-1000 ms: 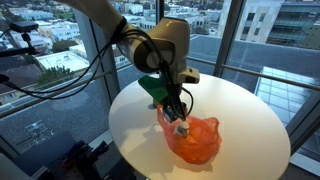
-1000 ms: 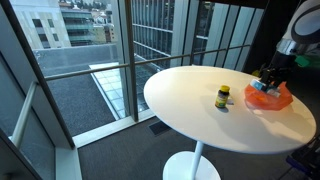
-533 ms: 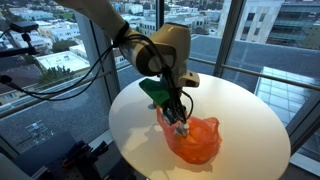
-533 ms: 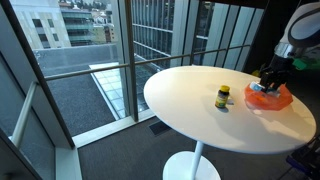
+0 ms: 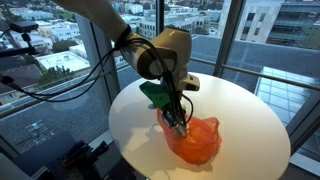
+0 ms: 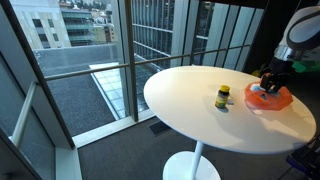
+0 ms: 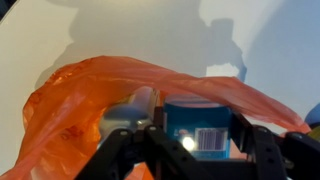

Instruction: Pick up the clear rectangular container and put it in the orange plastic

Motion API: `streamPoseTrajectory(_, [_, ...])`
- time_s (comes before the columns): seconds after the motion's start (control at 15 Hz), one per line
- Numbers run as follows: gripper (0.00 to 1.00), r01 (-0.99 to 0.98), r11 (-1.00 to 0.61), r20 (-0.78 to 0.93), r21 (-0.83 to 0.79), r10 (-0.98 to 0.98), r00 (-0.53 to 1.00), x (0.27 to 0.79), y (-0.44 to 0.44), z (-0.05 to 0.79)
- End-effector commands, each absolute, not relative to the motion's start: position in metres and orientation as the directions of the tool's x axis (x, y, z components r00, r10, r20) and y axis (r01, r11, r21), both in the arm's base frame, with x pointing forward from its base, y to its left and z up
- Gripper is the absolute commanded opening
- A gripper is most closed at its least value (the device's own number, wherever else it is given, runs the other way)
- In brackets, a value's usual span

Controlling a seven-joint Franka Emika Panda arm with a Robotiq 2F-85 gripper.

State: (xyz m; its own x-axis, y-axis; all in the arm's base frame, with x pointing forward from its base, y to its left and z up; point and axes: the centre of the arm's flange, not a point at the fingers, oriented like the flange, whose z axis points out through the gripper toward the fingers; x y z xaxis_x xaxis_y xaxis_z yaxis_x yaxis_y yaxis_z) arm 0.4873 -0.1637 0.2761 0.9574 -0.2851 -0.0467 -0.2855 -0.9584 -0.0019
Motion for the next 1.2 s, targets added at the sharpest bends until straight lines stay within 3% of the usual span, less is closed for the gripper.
streamPoseTrajectory(0.0, [0.39,-0.302,-0.953,-0.040,0.009,-0.302,0.953,0.491,-0.167,0.279])
streamPoseTrajectory(0.13, [0.39,-0.301,-0.954,-0.041,0.009,-0.301,0.953,0.490,-0.166,0.279])
streamPoseTrajectory(0.47, [0.97,-0.298,-0.954,-0.042,0.006,-0.298,0.954,0.489,-0.166,0.282])
streamPoseTrajectory(1.13, [1.00,-0.275,-0.961,-0.034,-0.013,-0.275,0.961,0.490,-0.153,0.290])
